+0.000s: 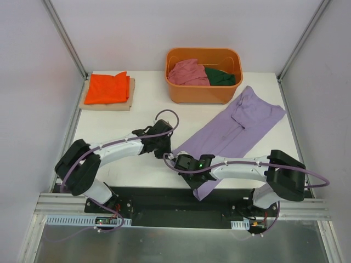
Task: Fold and stack the t-shirts
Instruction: Grab the bottom of the folded rectangular tshirt with both arms, then fold the folded rectangular tshirt in 1/3 of the way
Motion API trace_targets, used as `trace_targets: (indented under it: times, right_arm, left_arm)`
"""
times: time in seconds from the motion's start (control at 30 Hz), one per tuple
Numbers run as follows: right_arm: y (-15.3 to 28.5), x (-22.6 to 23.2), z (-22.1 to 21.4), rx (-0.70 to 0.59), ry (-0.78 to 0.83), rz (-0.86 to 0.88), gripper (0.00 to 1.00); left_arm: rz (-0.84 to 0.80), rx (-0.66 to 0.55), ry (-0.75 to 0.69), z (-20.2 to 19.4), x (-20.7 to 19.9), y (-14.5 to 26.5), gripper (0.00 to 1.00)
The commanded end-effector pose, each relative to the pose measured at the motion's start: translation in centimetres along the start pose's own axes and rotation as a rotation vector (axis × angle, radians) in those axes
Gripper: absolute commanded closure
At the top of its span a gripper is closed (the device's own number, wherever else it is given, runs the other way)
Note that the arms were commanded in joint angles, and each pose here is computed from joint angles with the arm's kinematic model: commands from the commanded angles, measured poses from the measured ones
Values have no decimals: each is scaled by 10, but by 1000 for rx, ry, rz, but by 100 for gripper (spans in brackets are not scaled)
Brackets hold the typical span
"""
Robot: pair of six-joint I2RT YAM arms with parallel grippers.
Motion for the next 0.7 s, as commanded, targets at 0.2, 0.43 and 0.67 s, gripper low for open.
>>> trace_targets:
  times: [0.2, 0.43, 0.67]
  right_arm:
    - [62, 88, 90, -301, 138, 514, 100]
    - [87, 127, 138, -391, 158, 706, 99]
    - [93, 121, 146, -434, 130, 682, 99]
  left_arm:
    - [123, -276, 63, 31, 65, 69, 100]
    - [160, -410, 137, 46, 101, 105, 100]
    - [95, -435, 116, 51, 87, 122, 100]
Point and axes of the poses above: each gripper's point midway between its finger pads, its own y axis back along the fingers, its own x axis along the line the jaws close on, z = x × y, the point moved 1 cm from there along y, back along the fingers, and after that the axes turned 13 degrees about y, right-handed, at the moved point
